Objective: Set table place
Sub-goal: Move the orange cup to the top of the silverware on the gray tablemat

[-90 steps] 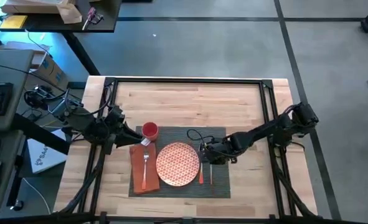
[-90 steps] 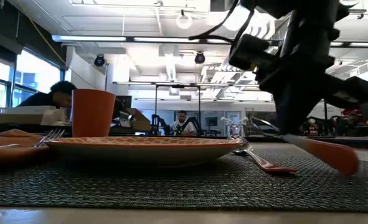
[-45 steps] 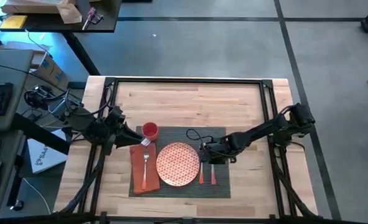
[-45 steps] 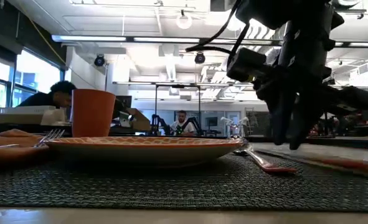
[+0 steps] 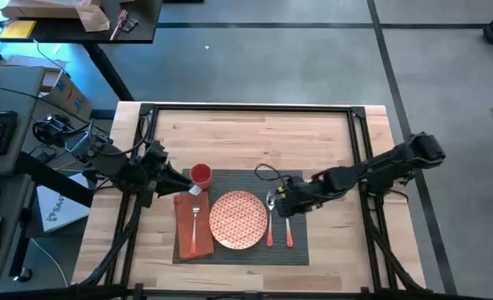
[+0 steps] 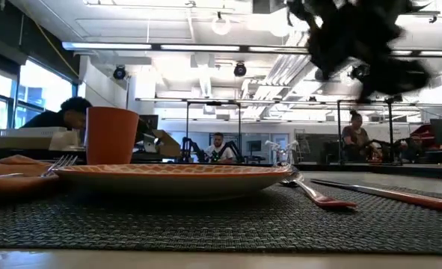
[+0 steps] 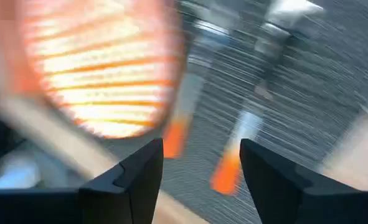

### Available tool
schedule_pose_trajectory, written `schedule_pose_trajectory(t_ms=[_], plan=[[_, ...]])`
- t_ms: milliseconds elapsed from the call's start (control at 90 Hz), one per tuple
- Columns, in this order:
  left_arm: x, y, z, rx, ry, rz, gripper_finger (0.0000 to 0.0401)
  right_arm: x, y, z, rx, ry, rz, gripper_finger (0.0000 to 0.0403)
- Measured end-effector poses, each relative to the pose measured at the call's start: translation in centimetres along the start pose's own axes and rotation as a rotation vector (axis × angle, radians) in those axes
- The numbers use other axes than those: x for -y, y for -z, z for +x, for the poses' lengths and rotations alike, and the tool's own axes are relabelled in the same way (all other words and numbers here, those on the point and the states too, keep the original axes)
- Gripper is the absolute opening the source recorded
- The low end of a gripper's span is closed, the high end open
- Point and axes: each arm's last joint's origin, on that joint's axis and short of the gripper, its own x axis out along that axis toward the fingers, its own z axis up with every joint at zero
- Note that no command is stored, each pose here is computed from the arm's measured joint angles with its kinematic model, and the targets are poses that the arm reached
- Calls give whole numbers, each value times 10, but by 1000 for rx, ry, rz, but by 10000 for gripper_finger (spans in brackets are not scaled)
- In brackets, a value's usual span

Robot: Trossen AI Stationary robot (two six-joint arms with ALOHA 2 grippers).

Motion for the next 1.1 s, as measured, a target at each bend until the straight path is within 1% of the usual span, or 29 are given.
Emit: schedule_pose_trajectory(t_ms=[33,67,133,178,267,311,356,400,444,611,711,800,856,922,1067,1100], plan=[[-1,-1,0,7,-8,3,99,-7,-7,-2,30,-74,-62,194],[-2,-2,1,14,-17,2,99,-14,-14,-4,55,-125,-105,192],[-6,-2,2,7,-48,19,99,-25,-29,-3,78,-158,-174,187],[-10,1,4,-27,-92,83,99,-32,-38,-2,96,-156,-236,184],[-24,13,15,-178,-246,288,99,-49,-53,-6,151,-159,-358,179],[-34,20,23,-274,-340,373,99,-57,-59,-11,178,-162,-387,177],[-44,25,34,-363,-429,440,99,-62,-64,-15,198,-141,-405,175],[-52,30,47,-454,-474,500,102,-67,-68,-22,209,-122,-423,174],[-61,34,59,-530,-487,534,106,-71,-71,-29,217,-98,-441,172],[-94,47,109,-730,-447,516,130,-87,-72,-64,210,23,-509,166],[-111,50,129,-775,-482,488,138,-95,-65,-85,217,113,-527,164],[-128,54,143,-839,-531,482,135,-102,-56,-102,244,171,-544,162],[-137,56,151,-869,-554,475,123,-106,-49,-111,266,199,-551,161],[-147,58,158,-904,-569,461,99,-111,-41,-123,291,219,-566,161],[-163,62,171,-974,-546,476,24,-120,-24,-143,337,236,-578,161],[-166,62,172,-977,-542,484,13,-121,-21,-147,348,237,-580,161]])
